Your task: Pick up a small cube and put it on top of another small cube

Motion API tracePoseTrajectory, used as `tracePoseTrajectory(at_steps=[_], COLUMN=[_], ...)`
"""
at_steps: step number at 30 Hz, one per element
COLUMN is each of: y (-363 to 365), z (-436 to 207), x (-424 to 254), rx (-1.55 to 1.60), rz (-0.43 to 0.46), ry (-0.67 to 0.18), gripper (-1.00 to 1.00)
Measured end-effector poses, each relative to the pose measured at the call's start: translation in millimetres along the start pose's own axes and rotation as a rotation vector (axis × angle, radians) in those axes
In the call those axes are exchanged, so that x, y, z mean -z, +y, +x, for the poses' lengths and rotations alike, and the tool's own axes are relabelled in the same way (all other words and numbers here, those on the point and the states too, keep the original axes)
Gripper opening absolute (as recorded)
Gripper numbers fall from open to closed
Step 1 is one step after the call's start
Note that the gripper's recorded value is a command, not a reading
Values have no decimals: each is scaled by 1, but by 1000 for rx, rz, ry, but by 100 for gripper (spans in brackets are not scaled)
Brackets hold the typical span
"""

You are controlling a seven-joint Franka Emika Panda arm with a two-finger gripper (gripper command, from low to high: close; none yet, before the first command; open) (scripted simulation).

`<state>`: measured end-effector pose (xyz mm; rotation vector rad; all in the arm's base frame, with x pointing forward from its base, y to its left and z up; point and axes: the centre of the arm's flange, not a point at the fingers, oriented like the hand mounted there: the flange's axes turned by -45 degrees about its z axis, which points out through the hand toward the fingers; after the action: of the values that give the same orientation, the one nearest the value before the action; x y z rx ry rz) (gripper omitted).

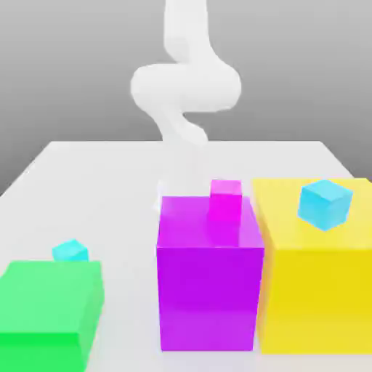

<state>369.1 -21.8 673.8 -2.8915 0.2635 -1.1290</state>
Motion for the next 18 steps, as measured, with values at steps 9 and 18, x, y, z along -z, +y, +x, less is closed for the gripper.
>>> tracePoseTrajectory(at_steps=[9,18], y=[97,194], z=[-52,-154], x=[-135,-224], rx=[-568,-1138], rz=[-182,-403], ry=[-162,-265], gripper=[0,0])
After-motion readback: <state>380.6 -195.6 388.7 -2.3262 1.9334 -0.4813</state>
